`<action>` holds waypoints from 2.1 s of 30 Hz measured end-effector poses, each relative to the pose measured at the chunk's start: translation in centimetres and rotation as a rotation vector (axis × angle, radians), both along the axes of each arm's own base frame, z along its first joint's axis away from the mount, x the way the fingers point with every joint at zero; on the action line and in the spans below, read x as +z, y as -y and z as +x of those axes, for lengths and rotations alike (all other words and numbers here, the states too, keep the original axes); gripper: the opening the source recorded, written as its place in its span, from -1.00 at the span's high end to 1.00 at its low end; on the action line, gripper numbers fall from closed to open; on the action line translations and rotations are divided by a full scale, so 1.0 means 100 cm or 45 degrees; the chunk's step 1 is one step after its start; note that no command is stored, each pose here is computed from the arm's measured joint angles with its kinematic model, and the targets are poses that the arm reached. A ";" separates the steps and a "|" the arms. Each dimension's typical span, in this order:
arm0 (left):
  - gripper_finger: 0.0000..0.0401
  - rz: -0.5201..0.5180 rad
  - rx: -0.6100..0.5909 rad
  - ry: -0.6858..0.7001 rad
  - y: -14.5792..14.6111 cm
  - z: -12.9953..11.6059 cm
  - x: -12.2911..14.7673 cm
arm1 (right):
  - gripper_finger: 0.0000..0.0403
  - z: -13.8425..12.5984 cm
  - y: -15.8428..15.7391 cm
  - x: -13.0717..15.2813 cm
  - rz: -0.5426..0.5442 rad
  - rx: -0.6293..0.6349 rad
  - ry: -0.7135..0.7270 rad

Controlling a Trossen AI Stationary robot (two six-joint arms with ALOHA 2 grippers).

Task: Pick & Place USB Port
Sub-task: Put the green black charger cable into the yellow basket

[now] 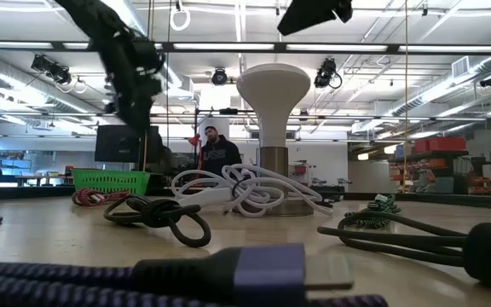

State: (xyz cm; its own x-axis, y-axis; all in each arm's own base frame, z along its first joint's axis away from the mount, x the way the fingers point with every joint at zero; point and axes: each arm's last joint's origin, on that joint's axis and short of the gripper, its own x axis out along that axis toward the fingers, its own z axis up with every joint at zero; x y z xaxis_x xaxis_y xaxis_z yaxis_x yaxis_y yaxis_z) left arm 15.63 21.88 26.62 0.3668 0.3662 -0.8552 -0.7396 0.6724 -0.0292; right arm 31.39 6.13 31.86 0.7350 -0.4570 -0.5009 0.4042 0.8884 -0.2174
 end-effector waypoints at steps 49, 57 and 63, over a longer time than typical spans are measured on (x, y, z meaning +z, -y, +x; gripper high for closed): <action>0.16 0.121 -1.157 1.005 0.253 0.052 -0.007 | 0.46 0.042 0.251 -0.131 0.632 -0.231 -0.137; 0.16 0.146 -1.201 0.997 0.270 0.049 -0.007 | 0.18 0.047 0.254 -0.160 0.671 -0.274 -0.211; 0.16 0.153 -1.222 0.990 0.278 0.047 -0.008 | 0.10 0.049 0.255 -0.176 0.692 -0.284 -0.264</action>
State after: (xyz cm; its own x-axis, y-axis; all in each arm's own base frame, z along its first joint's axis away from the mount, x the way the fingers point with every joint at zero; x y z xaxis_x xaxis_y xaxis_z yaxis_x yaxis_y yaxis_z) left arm 20.33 -5.95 25.86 0.9243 -0.2696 -0.2703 0.2392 0.9608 -0.1401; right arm 36.27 -19.33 14.22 0.5140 -0.2278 -0.8270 0.5906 0.7932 0.1485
